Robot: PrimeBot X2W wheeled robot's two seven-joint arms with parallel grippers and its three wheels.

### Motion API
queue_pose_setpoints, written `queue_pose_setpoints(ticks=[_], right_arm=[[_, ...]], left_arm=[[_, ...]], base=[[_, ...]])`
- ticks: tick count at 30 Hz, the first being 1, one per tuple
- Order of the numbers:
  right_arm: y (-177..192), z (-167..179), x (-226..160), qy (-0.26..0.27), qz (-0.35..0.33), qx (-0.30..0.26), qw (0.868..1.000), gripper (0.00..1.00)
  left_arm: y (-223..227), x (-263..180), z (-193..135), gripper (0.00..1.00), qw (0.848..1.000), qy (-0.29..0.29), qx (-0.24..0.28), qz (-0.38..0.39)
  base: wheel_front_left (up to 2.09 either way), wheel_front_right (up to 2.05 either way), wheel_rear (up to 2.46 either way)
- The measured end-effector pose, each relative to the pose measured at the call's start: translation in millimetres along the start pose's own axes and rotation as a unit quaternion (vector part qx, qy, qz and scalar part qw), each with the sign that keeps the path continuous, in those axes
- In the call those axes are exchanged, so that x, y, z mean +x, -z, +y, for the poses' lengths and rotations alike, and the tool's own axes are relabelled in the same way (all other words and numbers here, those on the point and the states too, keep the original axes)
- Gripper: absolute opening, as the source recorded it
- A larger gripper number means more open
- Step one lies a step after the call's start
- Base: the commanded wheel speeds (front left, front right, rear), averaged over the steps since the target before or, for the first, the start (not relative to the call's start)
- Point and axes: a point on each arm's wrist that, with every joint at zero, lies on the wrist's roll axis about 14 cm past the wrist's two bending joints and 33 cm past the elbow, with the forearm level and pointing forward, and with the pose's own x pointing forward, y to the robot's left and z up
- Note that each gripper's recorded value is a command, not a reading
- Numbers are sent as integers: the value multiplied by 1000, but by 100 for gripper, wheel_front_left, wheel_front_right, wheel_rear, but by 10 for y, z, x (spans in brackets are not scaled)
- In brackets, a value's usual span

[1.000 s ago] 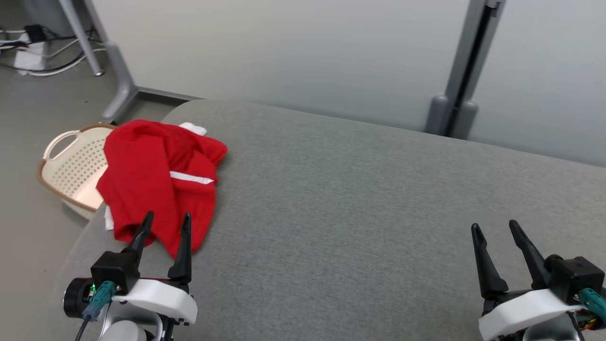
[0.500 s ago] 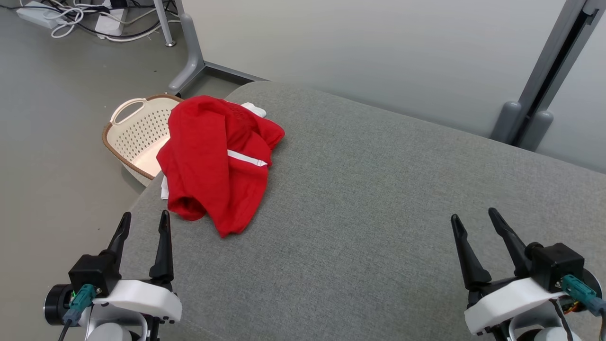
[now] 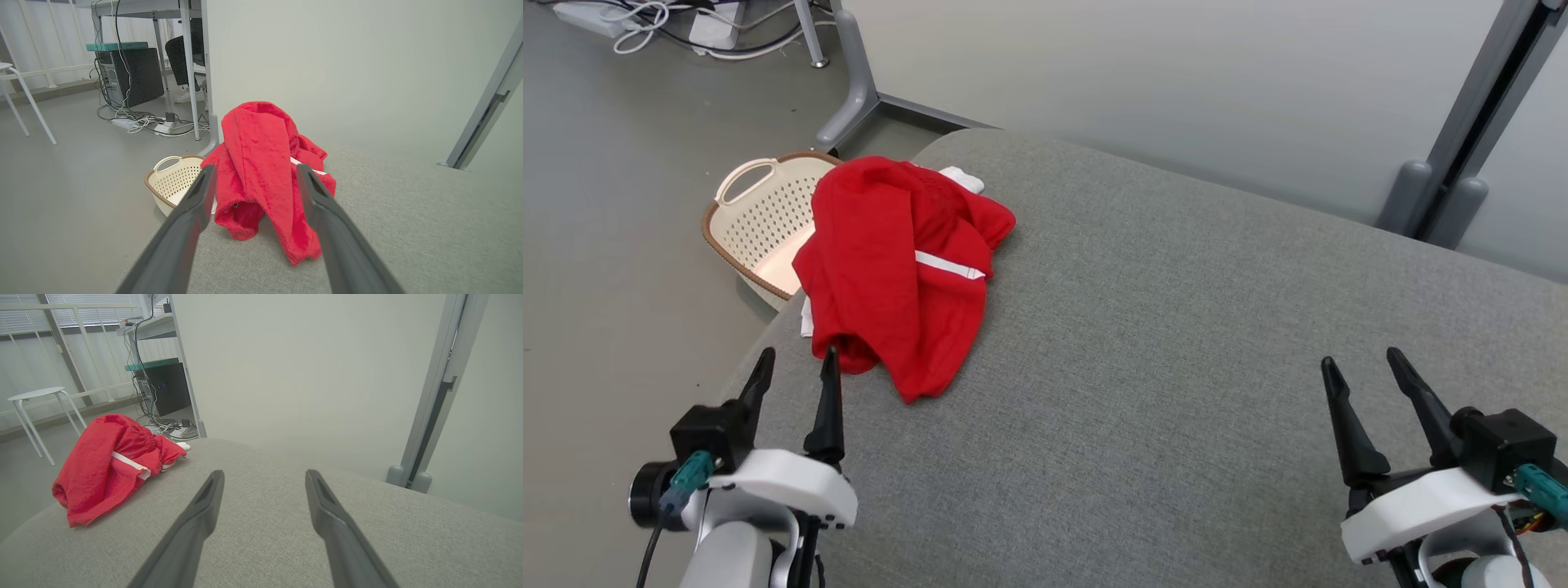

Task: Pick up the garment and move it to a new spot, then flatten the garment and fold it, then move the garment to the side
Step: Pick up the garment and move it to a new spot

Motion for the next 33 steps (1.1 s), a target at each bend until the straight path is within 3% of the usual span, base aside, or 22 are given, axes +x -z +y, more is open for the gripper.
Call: queue_pose_setpoints(ticks=[9, 20, 21, 22, 23, 29, 33], right_arm=[[-11, -275, 167, 9, 2, -3, 1000, 100], [232, -788, 169, 57, 20, 17, 998, 100], [265, -833, 151, 64, 23, 20, 998, 100], [293, -874, 132, 70, 25, 22, 997, 100], [311, -901, 118, 74, 27, 24, 997, 100], [290, -950, 74, 87, 19, 27, 996, 100], [188, -938, 27, 93, 4, 26, 995, 100]], left_arm=[[374, 562, -167, 100, 996, -1, -20, 89], [1284, 774, -294, 100, 963, -30, -47, 264], [1356, 762, -314, 88, 959, -30, -47, 277], [1415, 750, -332, 38, 956, -29, -47, 287], [1445, 754, -336, 0, 955, -29, -45, 290], [1197, 963, -246, 0, 971, -26, -13, 235], [735, 1162, -184, 0, 988, -26, -4, 154]], base=[[0, 0, 0], [0, 0, 0], [0, 0, 0], [0, 0, 0], [0, 0, 0], [0, 0, 0], [0, 0, 0]])
